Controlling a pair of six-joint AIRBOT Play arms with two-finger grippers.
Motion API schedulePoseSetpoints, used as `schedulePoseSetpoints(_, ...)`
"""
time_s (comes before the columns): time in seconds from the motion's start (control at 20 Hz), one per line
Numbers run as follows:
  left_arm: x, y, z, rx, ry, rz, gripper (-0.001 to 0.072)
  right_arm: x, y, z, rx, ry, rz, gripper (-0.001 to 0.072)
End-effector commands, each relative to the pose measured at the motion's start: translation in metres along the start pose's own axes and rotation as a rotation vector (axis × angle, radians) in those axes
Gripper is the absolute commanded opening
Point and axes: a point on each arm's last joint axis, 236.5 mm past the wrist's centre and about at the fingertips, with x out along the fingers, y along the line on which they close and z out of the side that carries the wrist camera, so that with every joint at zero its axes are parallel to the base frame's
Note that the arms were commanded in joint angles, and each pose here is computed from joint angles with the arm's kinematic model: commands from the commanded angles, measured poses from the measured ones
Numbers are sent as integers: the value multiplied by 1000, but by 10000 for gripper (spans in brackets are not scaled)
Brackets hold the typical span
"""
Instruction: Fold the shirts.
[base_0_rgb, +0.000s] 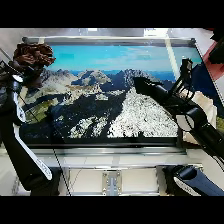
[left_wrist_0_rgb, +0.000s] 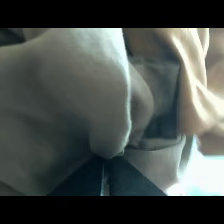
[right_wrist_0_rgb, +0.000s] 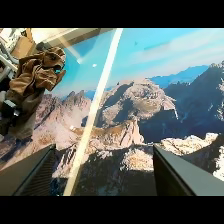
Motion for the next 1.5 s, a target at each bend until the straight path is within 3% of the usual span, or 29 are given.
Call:
schedulePoseSetpoints(0.0, -20, -54, -26, -8, 165, -190, 7, 0, 1, 10, -32, -39, 6, 663)
schedulePoseSetpoints(0.05, -37, -88, -27, -4, 206, -305, 7, 0, -2, 13, -57, -50, -5, 602)
schedulePoseSetpoints(0.25, -178, -266, -25, 37, 319, -982, 5, -4, -38, 26, -72, -65, -98, 593)
schedulePoseSetpoints(0.35, -271, -340, -55, 148, 446, -1226, 5, -8, -64, 32, -83, -58, -170, 594)
schedulePoseSetpoints(0.55, -439, -442, -115, 425, 554, -1481, 5, -23, -118, 33, -73, -12, -322, 595)
schedulePoseSetpoints(0.7, -531, -480, -128, 571, 484, -1545, 5, -33, -139, 41, -82, -21, -377, 595)
schedulePoseSetpoints(0.8, -553, -475, -145, 695, 498, -1465, 6, -36, -141, 45, -104, -26, -384, 595)
schedulePoseSetpoints(0.85, -537, -462, -158, 754, 531, -1332, 6, -36, -140, 45, -112, -26, -383, 596)
schedulePoseSetpoints(1.05, -396, -323, -191, 951, 707, -476, 6, -37, -141, 40, -115, -3, -388, 597)
schedulePoseSetpoints(1.15, -350, -253, -195, 976, 744, -183, 7, -38, -144, 33, -106, 28, -399, 602)
schedulePoseSetpoints(1.35, -288, -170, -195, 964, 662, 123, 9, -45, -159, -15, -61, 219, -454, 624)
schedulePoseSetpoints(1.4, -280, -171, -192, 913, 628, 124, 80, -46, -166, -32, -60, 275, -467, 623)
schedulePoseSetpoints(1.45, -276, -178, -188, 872, 600, 105, 397, -44, -173, -52, -36, 328, -472, 623)
